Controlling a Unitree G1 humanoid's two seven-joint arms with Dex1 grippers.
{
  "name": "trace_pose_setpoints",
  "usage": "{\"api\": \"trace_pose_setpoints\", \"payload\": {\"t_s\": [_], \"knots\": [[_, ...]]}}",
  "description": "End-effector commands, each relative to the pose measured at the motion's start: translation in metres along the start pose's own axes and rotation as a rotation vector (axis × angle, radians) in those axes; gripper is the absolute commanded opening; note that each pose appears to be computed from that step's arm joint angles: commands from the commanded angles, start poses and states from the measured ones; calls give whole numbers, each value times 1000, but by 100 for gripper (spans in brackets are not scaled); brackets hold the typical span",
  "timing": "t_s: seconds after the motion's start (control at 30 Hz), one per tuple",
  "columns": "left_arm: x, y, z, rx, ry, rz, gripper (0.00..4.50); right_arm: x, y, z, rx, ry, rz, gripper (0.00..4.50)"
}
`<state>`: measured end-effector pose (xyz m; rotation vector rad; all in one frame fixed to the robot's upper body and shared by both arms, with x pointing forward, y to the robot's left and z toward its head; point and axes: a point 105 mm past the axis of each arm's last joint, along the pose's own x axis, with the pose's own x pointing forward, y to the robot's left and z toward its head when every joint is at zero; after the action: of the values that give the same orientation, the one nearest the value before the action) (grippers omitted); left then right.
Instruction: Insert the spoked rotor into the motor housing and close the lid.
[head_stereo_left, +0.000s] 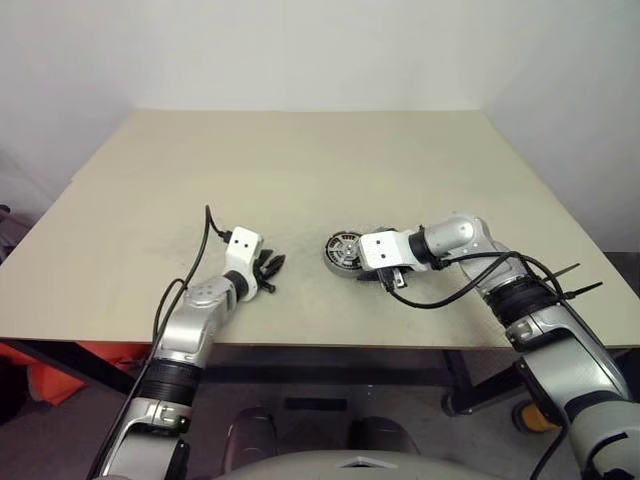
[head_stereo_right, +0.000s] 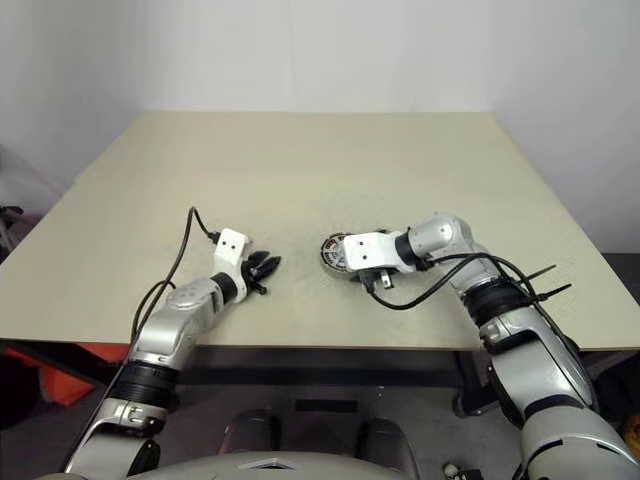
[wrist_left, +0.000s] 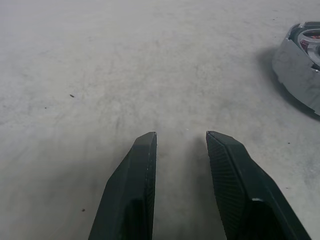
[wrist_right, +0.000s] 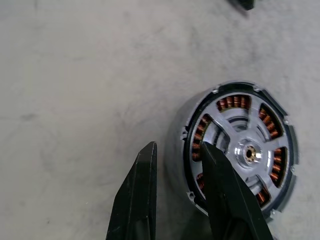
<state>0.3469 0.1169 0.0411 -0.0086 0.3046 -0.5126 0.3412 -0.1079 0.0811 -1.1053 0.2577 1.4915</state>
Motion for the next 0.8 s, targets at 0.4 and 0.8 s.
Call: {"api": "trace_pose_setpoints", "payload": {"t_s": [0.4, 0.8], "knots": [[-3, -1, 13, 1, -63, 21, 167, -6, -17, 2, -203, 108, 83, 113], [-1, -1, 11, -4, -60, 26, 167, -2, -26, 10, -278, 142, 118, 1]]}}
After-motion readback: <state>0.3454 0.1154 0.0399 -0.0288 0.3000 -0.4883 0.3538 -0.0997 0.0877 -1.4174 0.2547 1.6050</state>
